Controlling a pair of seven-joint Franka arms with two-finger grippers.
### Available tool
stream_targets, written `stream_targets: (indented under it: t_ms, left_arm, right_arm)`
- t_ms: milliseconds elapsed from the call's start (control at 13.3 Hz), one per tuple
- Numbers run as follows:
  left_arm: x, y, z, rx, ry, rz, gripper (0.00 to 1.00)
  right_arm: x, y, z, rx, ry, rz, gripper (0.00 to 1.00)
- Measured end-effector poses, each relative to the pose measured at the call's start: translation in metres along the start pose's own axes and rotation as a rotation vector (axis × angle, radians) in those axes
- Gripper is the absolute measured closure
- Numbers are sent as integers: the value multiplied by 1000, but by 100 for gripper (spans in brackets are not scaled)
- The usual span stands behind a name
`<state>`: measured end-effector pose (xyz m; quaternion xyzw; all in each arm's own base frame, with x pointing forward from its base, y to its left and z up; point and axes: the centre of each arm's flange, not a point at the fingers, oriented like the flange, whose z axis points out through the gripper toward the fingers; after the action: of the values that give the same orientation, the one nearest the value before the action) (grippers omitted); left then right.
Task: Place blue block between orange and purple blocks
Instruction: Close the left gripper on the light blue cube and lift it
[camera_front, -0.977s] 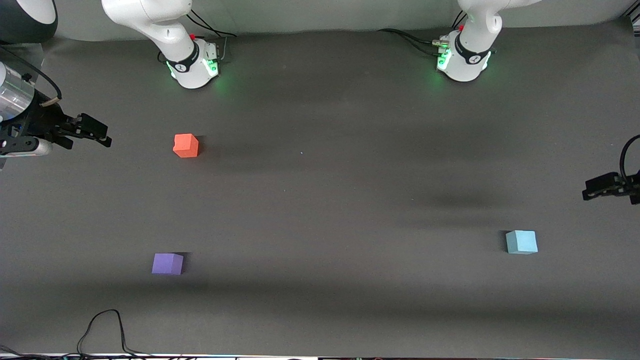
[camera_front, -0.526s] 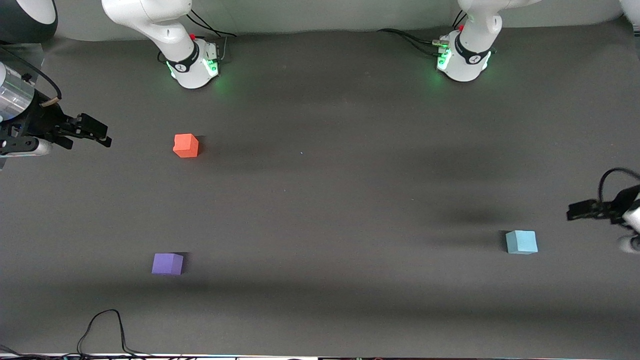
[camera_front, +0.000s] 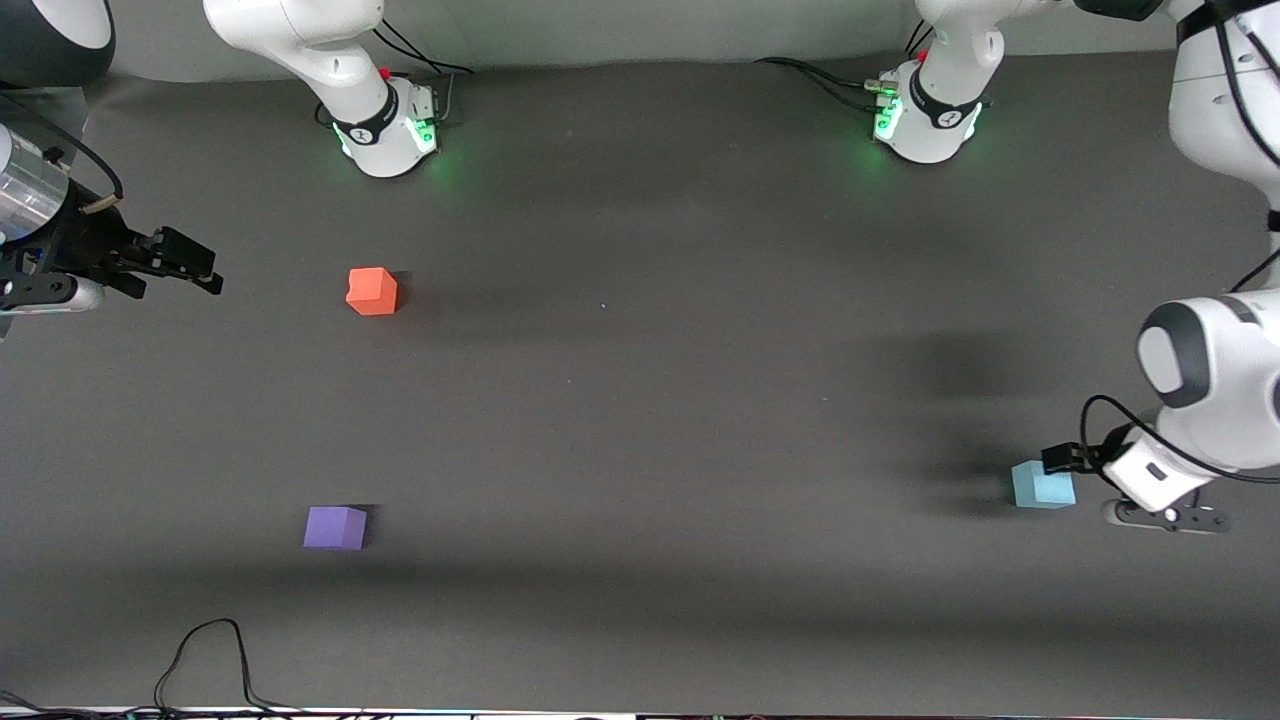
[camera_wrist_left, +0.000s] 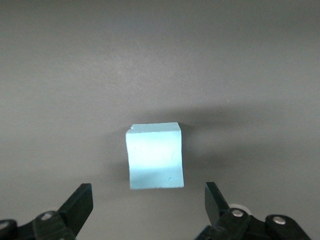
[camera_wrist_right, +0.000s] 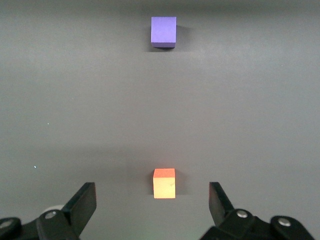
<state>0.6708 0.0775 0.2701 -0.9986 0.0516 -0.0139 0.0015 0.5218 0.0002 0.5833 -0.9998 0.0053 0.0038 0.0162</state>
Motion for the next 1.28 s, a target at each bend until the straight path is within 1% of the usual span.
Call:
stream_targets:
  t_ms: [225,451,601,827,1052,1127,1202,1277]
  left_arm:
    - [-11,4,33,1,15,2,0]
    - [-15,5,62,-3,3,2,0]
    - [-14,5,69,-1,15,2,0]
    - [-9,5,65,8,58,2,0]
    - [-6,4,71,11,75,2,0]
    - [-5,4,74,11,77,2,4]
    - [-5,4,76,11,80,-1,4]
    - [-5,4,76,11,82,-5,15]
  right_arm:
    - [0,0,0,0,0,0,0]
    - [0,0,0,0,0,1,0]
    - [0,0,0,0,0,1,0]
    - [0,0,0,0,0,1,0]
    - [0,0,0,0,0,1,0]
    - [0,0,0,0,0,1,0]
    - [0,0,0,0,0,1,0]
    - [0,0,0,0,0,1,0]
